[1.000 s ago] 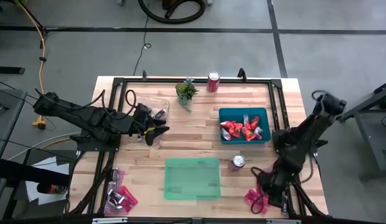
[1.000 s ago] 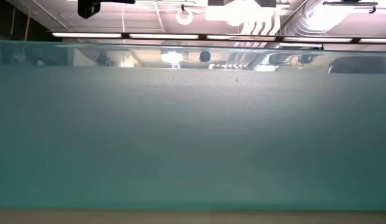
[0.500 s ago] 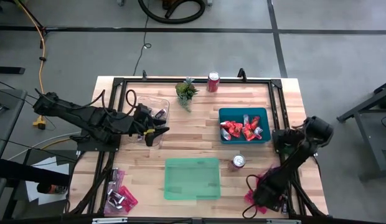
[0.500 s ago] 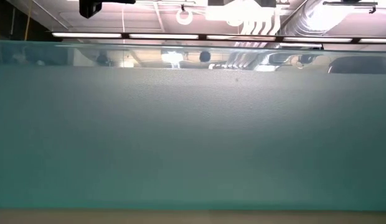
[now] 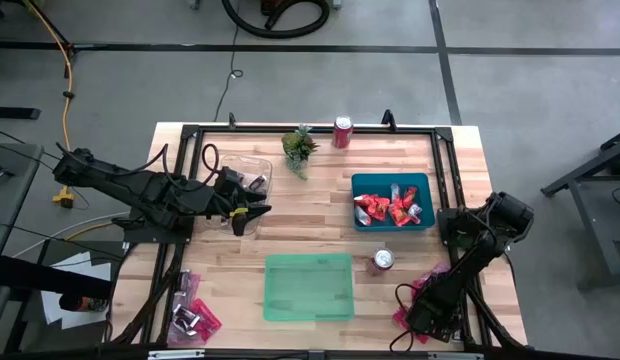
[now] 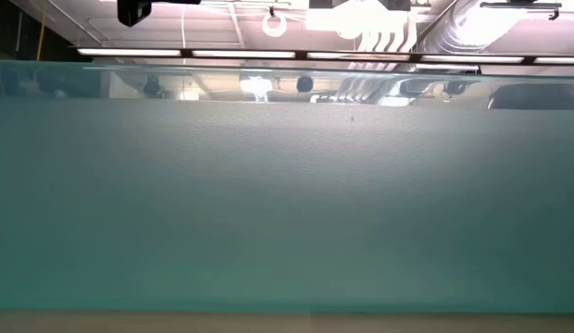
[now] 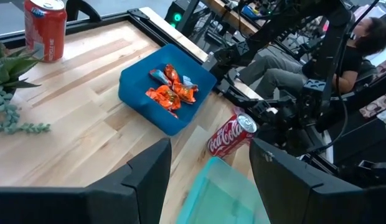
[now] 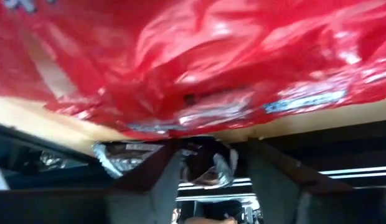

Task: Sort candy
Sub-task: Put the brown chocolate bar into the transparent bin

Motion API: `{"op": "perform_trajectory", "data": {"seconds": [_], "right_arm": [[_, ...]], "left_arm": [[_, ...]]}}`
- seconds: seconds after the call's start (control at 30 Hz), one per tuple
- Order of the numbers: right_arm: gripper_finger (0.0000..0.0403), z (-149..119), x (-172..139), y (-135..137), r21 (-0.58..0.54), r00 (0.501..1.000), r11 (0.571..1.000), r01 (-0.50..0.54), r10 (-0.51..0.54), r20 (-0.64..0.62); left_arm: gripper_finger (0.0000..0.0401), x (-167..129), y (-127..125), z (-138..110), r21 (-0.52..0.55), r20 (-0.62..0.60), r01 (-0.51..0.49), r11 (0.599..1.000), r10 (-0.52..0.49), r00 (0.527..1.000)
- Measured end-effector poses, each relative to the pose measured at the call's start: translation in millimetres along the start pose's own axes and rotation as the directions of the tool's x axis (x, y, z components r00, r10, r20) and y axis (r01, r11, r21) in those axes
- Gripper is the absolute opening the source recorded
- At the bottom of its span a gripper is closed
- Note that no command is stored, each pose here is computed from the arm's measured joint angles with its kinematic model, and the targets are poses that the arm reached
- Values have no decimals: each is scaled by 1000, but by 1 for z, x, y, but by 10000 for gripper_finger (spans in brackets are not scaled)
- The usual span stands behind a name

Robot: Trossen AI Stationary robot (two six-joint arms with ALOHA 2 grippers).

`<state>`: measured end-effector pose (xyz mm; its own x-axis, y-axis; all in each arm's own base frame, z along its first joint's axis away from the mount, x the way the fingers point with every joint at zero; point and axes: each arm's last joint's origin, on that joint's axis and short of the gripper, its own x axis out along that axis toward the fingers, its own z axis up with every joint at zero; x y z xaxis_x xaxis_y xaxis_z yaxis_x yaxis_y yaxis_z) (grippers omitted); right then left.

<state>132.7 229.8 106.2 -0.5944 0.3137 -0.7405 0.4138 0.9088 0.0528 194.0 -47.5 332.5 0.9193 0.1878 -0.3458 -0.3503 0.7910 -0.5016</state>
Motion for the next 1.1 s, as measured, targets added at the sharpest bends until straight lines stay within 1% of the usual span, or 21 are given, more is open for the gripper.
{"op": "perform_trajectory", "data": {"seconds": [0.13, 0.23, 0.27, 0.3, 0.4, 0.47, 0.57, 0.63, 0.7, 0.77, 0.8, 0.83, 0.87, 0.9, 0.97, 1.03, 1.1], "right_arm": [[95, -1, 0, 1, -35, 1000, 999, -13, 12, -25], [30, -1, 0, 1, -70, 999, 997, -24, 21, -45], [17, -1, -1, 2, -79, 998, 997, -27, 23, -51], [11, -2, -2, 3, -96, 998, 995, -26, 22, -51], [13, -7, -14, 10, -143, 998, 990, -14, 6, -58], [6, -16, -33, 14, -192, 997, 981, -15, 1, -77], [5, -30, -68, 15, -280, 999, 959, 36, -44, -20], [3, -42, -101, 11, -321, 997, 944, 73, -60, 49], [3, -54, -138, 4, -354, 988, 930, 97, -49, 144], [3, -65, -175, -7, -385, 960, 917, 100, 13, 279], [3, -69, -194, -13, -392, 928, 914, 100, 56, 369], [3, -73, -212, -21, -380, 883, 920, 98, 96, 460], [2, -77, -228, -30, -358, 822, 929, 99, 127, 555], [2, -78, -243, -40, -313, 749, 945, 98, 137, 648], [2, -77, -267, -59, -227, 596, 972, 66, 144, 790], [1, -70, -286, -76, -167, 453, 986, 26, 137, 881], [1, -58, -301, -88, -121, 326, 993, -7, 117, 938]], "left_arm": [[204, -3, 0, 2, 3, 8, 8, 1000, -8, 1000], [204, -6, 1, 3, 9, 17, 15, 1000, -15, 1000], [204, -7, 1, 4, 12, 22, 20, 1000, -21, 1000], [204, -9, 2, 5, 19, 23, 21, 1000, -21, 1000], [204, -17, 3, 10, 25, 56, 48, 999, -49, 997], [204, -25, 4, 14, 42, 82, 57, 997, -60, 995], [204, -36, 8, 21, 53, 140, 52, 997, -59, 988], [204, -43, 10, 25, 57, 179, 37, 998, -47, 983], [204, -49, 13, 27, 71, 205, 23, 997, -37, 978], [204, -51, 14, 29, 89, 224, 10, 996, -29, 974], [204, -51, 14, 29, 101, 226, 3, 995, -26, 974], [204, -51, 14, 29, 115, 227, -1, 993, -25, 974], [204, -51, 14, 28, 131, 227, -9, 991, -21, 974], [204, -49, 14, 28, 149, 222, -18, 989, -16, 975], [204, -44, 12, 26, 183, 214, -37, 982, -3, 977], [204, -35, 9, 22, 240, 198, -68, 968, 20, 980], [204, -23, 6, 16, 329, 168, -103, 939, 49, 985]]}}
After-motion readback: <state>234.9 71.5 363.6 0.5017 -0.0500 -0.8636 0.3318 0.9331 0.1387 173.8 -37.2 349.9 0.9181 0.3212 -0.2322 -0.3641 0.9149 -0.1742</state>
